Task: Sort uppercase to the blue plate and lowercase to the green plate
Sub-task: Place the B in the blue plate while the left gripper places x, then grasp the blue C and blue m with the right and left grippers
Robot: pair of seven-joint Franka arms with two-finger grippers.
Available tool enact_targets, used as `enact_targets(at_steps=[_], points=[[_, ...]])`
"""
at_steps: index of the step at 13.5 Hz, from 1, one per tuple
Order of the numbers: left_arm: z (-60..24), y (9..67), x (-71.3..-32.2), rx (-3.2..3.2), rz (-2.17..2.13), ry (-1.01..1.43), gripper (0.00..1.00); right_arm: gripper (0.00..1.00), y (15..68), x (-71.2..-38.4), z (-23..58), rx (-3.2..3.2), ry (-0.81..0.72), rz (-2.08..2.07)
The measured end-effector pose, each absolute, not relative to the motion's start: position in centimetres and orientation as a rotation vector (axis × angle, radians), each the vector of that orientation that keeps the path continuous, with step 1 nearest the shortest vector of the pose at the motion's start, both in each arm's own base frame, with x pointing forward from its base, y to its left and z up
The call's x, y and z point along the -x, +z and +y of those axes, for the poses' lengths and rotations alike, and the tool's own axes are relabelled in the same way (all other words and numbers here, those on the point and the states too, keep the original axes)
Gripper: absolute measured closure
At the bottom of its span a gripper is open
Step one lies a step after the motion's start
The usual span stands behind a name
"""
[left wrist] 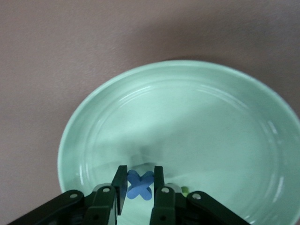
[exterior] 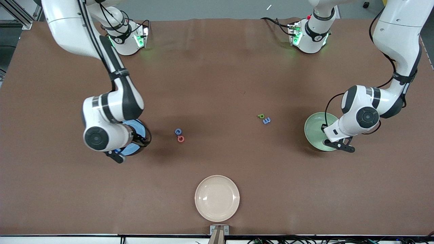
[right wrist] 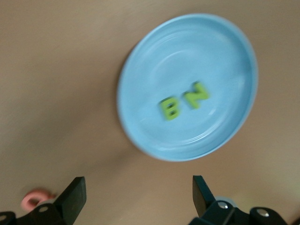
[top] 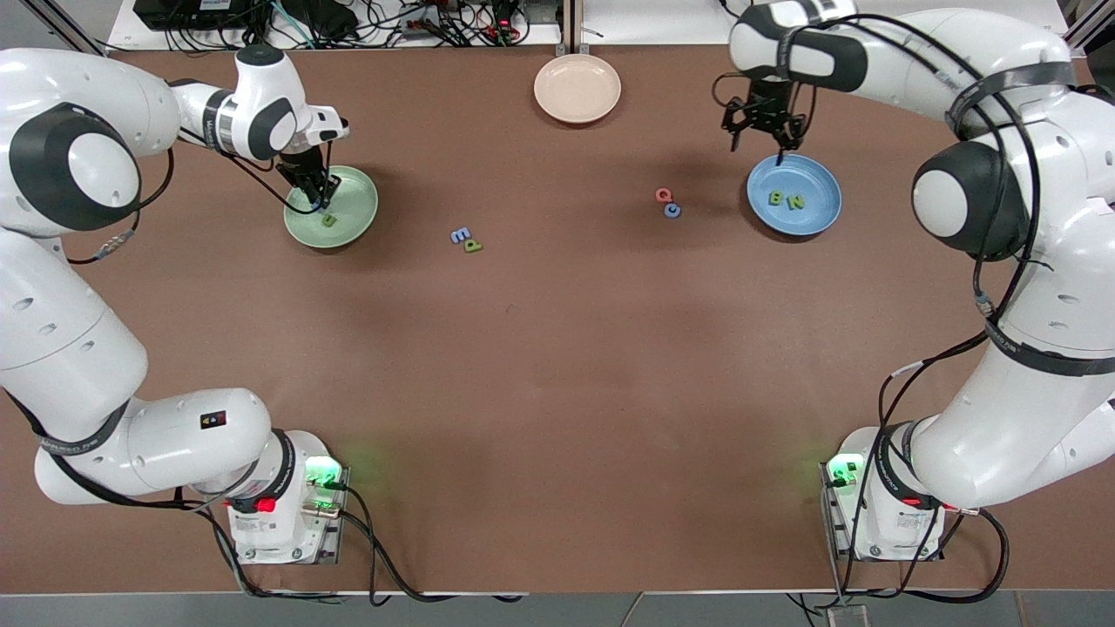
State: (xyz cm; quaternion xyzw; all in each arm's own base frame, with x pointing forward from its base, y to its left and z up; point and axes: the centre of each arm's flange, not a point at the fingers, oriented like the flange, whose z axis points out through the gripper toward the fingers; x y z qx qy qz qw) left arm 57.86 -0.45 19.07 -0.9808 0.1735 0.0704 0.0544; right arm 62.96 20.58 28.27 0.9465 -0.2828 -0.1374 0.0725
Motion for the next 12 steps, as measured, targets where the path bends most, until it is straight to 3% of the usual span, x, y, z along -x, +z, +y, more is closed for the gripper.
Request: enact_targets(at_steps=[3,6,8,12], points=[[-0.1,18.9,-57.8,2.978,0.523,0.219,0.73,0.0,27.6,-61.2,28.2,-2.998,-0.301,-0.473],[-0.1,18.8,-57.8,2.978,0.525,0.22,0.73,0.0,25.4,-60.1,30.9,-3.065,-0.196,-0.334],[-0.2,18.9,-57.9,2.977,0.527,0.213,0.58,0.0,23.3,-59.3,30.7,-3.085,-0.156,-0.288],[-1.0,20.5,-58.7,2.976,0.54,0.149,0.15,0.0,20.7,-58.1,29.9,-3.091,-0.162,-0.17]])
